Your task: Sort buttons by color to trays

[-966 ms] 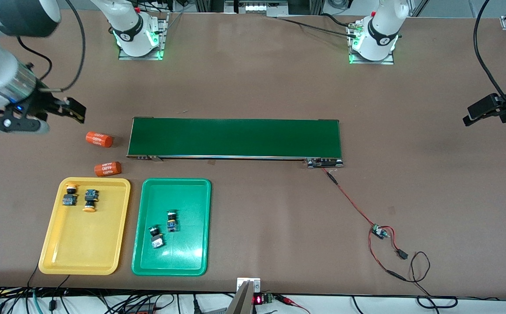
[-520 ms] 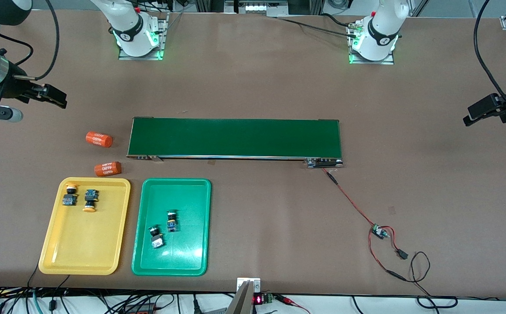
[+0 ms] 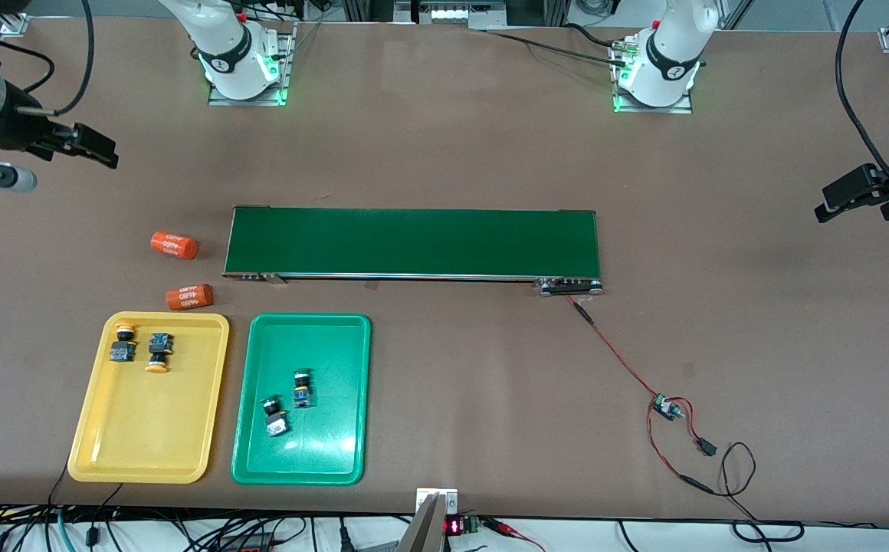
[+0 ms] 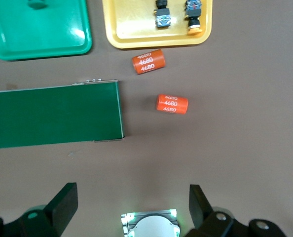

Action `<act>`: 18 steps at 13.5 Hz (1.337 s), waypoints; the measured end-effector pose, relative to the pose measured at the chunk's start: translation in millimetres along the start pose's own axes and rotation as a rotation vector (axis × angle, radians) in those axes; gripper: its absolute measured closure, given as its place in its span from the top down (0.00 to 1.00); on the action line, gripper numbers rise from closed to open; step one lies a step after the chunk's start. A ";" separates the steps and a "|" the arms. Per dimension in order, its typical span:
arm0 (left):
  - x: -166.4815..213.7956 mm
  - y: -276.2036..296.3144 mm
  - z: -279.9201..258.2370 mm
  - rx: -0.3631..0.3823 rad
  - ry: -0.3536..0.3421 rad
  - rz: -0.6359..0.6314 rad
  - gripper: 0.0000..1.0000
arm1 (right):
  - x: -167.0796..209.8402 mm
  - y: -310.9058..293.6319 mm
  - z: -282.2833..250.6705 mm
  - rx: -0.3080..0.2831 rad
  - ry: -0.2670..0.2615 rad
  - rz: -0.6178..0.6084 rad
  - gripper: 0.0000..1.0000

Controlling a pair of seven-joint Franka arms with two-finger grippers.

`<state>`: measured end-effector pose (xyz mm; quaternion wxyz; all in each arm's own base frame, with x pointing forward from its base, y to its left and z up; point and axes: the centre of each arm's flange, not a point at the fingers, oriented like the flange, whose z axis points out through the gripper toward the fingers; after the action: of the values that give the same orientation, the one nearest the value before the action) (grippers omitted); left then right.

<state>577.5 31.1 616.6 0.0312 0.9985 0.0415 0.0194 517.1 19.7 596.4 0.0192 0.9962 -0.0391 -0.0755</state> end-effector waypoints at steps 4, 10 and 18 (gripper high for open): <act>-2.4 2.4 19.3 0.009 -0.043 0.009 1.00 | -6.0 -6.4 0.2 0.009 -0.010 -0.027 1.00; -6.5 12.4 20.5 0.021 -0.044 0.037 1.00 | 7.1 -5.5 17.8 0.011 -0.032 -0.024 1.00; -7.8 6.8 22.4 0.021 -0.035 0.078 1.00 | 13.3 21.8 20.8 0.021 -0.033 0.006 1.00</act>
<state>571.2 22.3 594.4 0.0206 0.9998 0.0022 0.0024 525.5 -3.8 574.8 0.0081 0.9949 -0.0433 -0.0912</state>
